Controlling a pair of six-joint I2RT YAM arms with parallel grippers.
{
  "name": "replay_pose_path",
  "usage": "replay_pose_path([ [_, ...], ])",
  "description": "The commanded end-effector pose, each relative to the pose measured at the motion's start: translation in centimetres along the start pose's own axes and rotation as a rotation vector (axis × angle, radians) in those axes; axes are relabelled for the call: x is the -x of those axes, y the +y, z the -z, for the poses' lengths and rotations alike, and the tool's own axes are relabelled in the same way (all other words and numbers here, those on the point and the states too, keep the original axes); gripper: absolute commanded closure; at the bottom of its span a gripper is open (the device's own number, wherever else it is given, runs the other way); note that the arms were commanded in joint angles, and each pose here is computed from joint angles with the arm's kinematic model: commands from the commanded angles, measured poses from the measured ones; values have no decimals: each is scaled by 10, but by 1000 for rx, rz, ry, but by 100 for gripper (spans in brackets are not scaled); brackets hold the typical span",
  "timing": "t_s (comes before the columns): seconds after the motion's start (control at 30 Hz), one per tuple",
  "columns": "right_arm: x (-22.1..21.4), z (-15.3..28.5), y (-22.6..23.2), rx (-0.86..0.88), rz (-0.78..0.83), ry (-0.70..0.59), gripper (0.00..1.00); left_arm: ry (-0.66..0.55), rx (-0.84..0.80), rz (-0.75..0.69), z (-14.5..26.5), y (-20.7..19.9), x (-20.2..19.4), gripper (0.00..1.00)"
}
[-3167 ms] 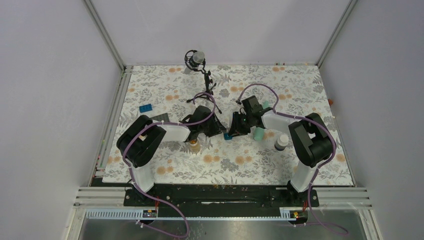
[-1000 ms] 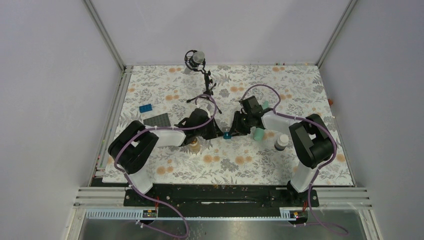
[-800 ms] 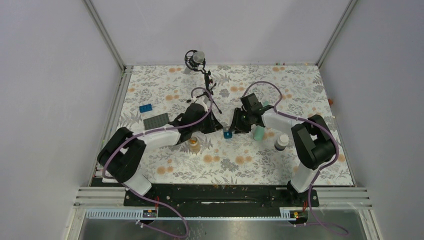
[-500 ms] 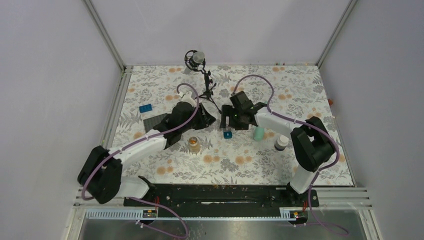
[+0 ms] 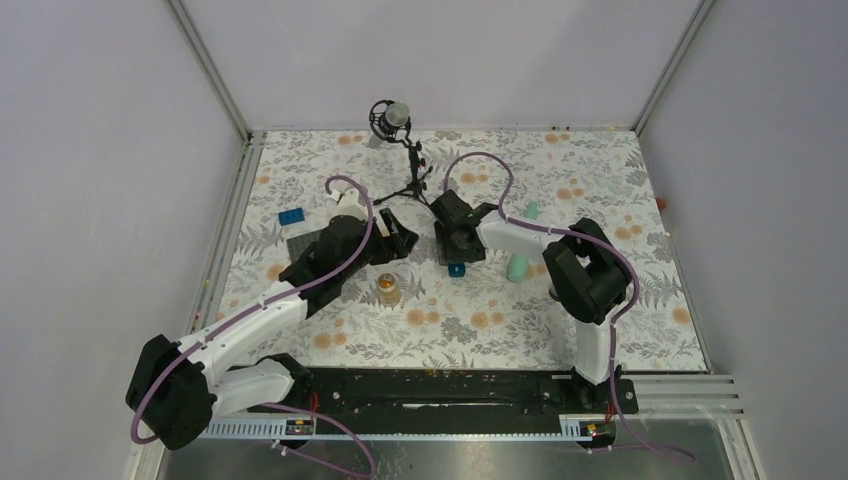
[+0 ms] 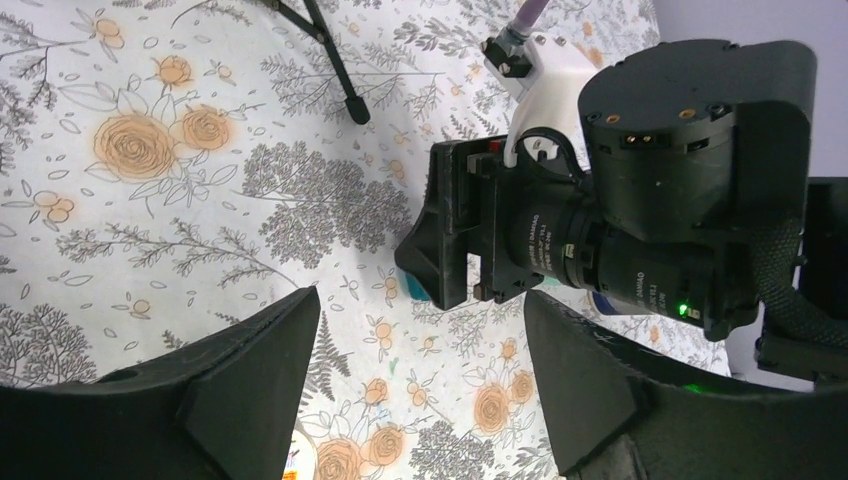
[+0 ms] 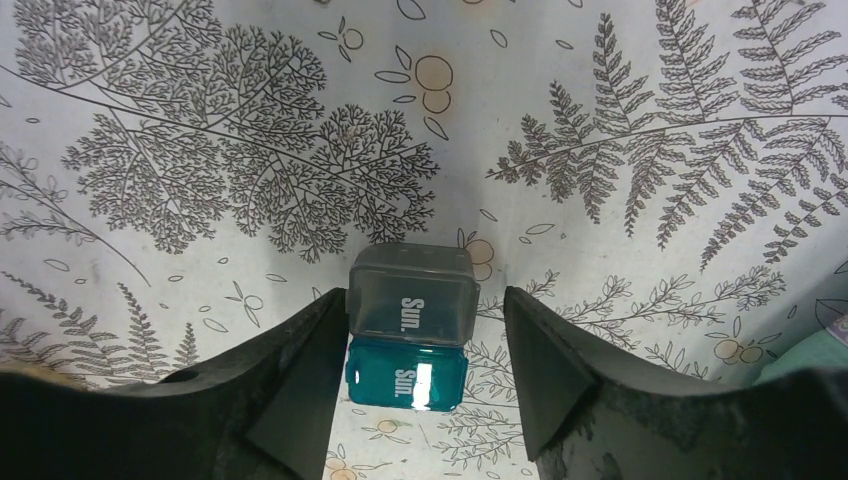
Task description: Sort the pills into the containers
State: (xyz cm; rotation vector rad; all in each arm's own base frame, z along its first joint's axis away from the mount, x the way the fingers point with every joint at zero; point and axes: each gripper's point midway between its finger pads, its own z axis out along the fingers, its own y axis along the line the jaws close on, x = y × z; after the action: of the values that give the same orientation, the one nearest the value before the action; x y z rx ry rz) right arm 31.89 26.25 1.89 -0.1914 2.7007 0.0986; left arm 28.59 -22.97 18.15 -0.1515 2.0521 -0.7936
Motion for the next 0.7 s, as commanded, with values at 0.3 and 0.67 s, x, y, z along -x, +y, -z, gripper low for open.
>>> replay_pose_path([
  [0.3, 14, 8, 6, -17, -31, -24, 35, -5, -5, 7, -2, 6, -6, 22],
  [0.67, 11, 12, 2, -62, -129, -11, 47, 22, -8, 16, -6, 9, -16, 20],
])
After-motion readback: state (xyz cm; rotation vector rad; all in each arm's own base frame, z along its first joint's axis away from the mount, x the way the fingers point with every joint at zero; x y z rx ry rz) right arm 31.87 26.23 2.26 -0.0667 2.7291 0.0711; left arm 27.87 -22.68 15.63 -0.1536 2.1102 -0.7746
